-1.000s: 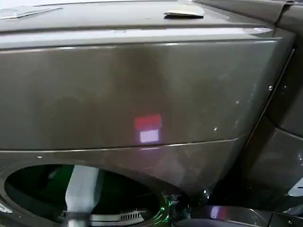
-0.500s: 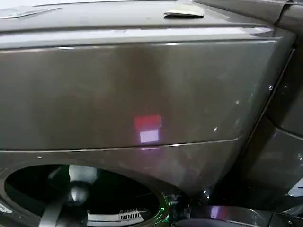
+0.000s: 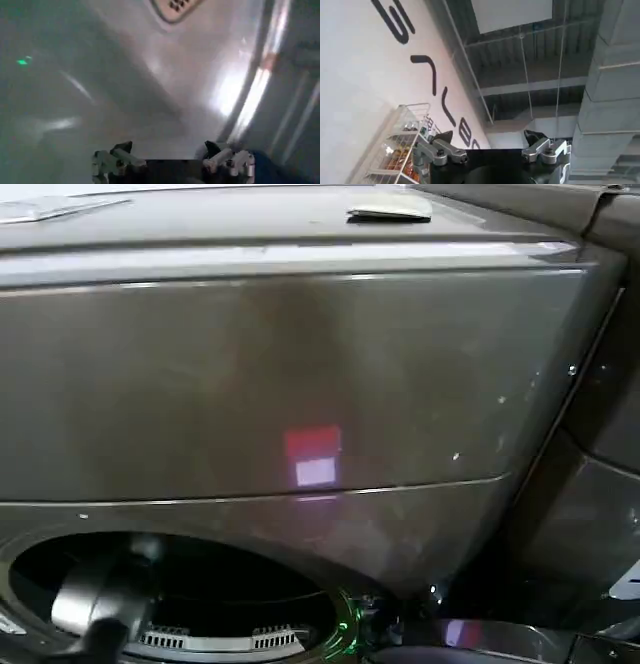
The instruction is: Grasp the clothes from the dryer.
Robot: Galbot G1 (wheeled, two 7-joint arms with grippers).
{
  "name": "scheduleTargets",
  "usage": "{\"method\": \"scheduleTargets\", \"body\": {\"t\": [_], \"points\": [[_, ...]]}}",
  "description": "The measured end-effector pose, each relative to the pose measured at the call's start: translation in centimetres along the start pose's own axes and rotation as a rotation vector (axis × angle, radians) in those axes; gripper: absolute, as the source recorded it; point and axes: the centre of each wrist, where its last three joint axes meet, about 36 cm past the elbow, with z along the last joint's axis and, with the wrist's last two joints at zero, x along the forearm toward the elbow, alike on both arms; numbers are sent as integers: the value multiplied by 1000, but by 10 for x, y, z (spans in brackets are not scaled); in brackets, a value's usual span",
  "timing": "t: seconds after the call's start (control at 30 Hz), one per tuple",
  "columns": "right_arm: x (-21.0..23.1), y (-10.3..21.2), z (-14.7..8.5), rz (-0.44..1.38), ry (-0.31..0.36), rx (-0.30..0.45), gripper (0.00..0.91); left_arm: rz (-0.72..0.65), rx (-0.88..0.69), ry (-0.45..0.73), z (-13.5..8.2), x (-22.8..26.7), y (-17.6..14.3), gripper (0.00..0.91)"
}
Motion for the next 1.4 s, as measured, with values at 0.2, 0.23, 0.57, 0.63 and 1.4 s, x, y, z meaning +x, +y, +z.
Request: {"method": "scheduleTargets", "body": {"t": [0.2, 0.23, 0.57, 0.63, 1.4], "points": [[1, -1, 0, 1, 2, 2, 907, 36, -152, 118, -5, -3, 1, 907], [1, 0, 0, 1, 2, 2, 907, 37, -174, 134, -6, -3, 2, 907], [2, 0, 0, 1, 1, 2, 907, 81, -348, 307, -5, -6, 2, 907], [2, 0, 0, 2, 1, 2, 907, 92, -361, 332, -2, -8, 0, 907], [2, 0, -1, 2, 0, 4, 907, 199, -371, 385, 21, -40, -31, 0]]}}
